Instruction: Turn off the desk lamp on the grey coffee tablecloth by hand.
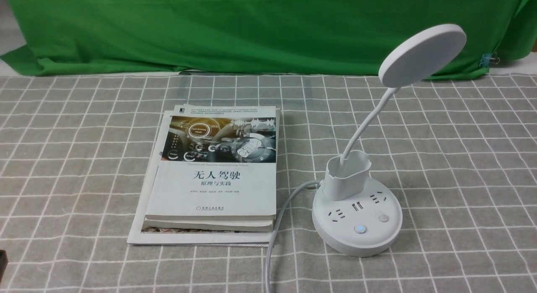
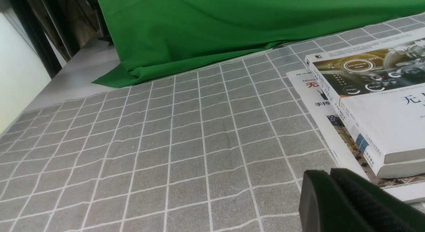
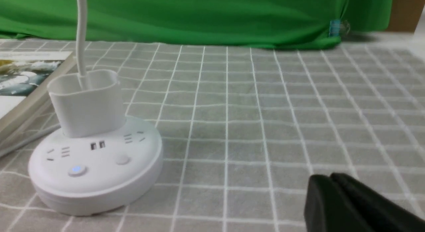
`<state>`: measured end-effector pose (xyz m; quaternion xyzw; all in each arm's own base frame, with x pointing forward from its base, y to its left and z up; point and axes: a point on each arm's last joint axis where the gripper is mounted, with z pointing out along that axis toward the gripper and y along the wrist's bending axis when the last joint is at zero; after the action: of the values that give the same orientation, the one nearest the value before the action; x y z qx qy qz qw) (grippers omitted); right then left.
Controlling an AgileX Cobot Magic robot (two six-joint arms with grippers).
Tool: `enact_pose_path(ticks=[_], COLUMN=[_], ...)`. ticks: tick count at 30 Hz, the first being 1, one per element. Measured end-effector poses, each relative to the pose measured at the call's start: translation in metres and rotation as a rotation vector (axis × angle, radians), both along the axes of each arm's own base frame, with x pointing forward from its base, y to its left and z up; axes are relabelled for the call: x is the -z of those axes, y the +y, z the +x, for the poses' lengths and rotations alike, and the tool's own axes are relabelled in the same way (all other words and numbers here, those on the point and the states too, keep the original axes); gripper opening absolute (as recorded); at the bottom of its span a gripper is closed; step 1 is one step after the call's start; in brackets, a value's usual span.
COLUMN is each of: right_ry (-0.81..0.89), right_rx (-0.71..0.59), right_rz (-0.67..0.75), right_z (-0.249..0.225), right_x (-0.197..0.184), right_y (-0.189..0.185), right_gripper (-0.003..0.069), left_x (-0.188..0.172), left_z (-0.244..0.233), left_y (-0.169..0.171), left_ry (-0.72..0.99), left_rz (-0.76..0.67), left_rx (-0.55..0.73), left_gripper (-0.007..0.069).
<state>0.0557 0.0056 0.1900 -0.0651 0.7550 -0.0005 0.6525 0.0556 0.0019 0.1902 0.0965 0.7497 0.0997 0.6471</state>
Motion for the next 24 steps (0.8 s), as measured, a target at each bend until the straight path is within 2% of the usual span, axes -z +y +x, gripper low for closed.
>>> enact_pose_path(ticks=[7,13,24], right_ry=[0.026,0.015,0.018], right_rx=[0.004,-0.020,-0.016], right_rz=[0.040,-0.107,-0.084], right_z=[-0.0004,-0.0004,-0.0004], right_x=[0.0020,0.0021,0.0022], right_y=[0.0002,0.0002,0.0003], right_gripper=[0.0059,0.0059,0.0059], left_x=[0.0000,0.0000,0.0000], left_z=[0.0000,0.0000,0.0000], left_y=[0.0000,0.0000,0.0000], left_ry=[0.000,0.000,0.000], left_rz=[0.000,0.000,0.000], left_rx=[0.000,0.000,0.000], left_gripper=[0.0019,0.0019,0.0019])
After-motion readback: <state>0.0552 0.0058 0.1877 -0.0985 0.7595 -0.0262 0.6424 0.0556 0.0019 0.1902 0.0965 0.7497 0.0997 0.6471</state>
